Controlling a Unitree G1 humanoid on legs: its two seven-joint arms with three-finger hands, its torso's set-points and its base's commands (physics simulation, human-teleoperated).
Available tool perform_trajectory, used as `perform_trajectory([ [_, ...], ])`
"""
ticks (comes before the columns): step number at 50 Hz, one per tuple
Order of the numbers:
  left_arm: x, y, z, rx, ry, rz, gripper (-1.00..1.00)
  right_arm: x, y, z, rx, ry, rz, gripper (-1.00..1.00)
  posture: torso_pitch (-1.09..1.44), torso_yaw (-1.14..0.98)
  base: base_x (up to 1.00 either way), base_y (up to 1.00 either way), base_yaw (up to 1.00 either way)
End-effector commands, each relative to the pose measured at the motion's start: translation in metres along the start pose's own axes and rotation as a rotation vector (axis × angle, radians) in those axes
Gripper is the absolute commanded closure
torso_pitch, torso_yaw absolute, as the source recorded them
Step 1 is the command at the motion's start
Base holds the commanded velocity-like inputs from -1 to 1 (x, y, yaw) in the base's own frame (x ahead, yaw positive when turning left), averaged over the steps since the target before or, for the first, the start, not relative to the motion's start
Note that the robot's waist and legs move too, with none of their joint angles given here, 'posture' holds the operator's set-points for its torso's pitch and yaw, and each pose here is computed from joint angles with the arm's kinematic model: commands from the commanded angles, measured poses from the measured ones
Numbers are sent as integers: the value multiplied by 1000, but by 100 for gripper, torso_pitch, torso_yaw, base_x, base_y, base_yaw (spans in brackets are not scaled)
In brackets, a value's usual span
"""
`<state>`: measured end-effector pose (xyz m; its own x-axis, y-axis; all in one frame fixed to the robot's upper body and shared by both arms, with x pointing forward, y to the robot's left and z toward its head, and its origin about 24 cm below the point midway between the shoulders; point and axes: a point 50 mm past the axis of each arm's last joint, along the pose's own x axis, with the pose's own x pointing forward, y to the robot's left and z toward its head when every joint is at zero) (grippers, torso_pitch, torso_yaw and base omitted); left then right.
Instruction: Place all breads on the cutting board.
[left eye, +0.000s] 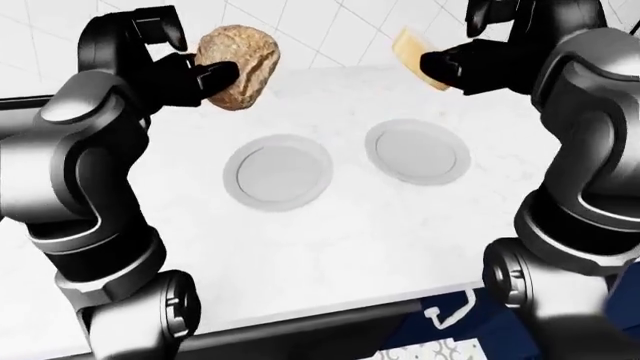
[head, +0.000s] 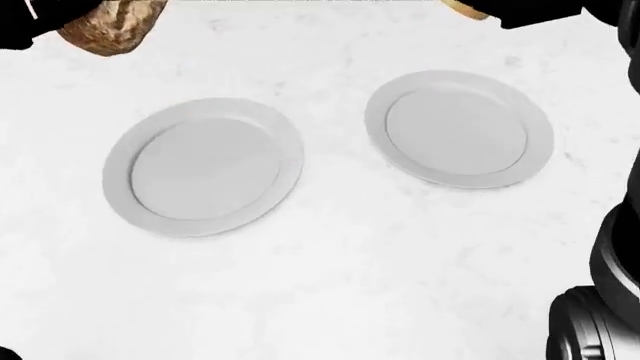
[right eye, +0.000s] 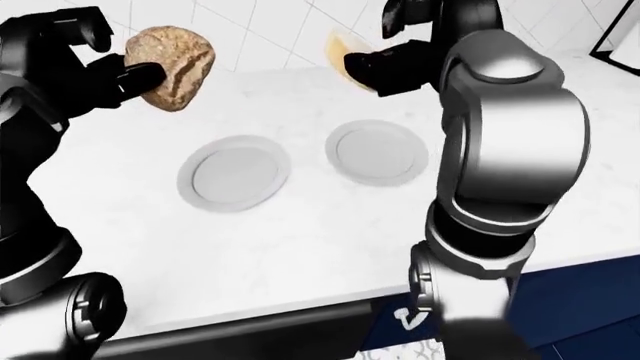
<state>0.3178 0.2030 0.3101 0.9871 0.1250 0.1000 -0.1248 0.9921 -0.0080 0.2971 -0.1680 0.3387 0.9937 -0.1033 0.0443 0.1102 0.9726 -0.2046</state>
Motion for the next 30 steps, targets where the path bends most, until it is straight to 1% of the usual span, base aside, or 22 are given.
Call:
perform_trajectory([
  [1,-7,1,21,-32,-94,11,100,-8,-4,15,1,-59,-9,100,0,0,0,0,0],
  [2,-9,2,23,-31,-102,21,100,-10,-4,18,1,-67,-9,100,0,0,0,0,0],
  [5,-11,4,19,-40,-99,31,100,-11,-4,19,9,-71,-7,100,0,0,0,0,0],
  [9,-11,6,20,-42,-100,40,100,-10,-2,18,10,-67,-4,100,0,0,-17,0,0],
  [16,-10,7,17,-43,-96,44,100,-7,3,19,9,-74,8,100,0,0,-20,0,0],
  [24,-10,7,15,-47,-94,46,100,-8,3,18,8,-73,11,100,0,0,0,0,0],
  [30,-10,9,17,-49,-95,55,100,-7,5,19,5,-72,20,100,0,0,-25,0,0],
])
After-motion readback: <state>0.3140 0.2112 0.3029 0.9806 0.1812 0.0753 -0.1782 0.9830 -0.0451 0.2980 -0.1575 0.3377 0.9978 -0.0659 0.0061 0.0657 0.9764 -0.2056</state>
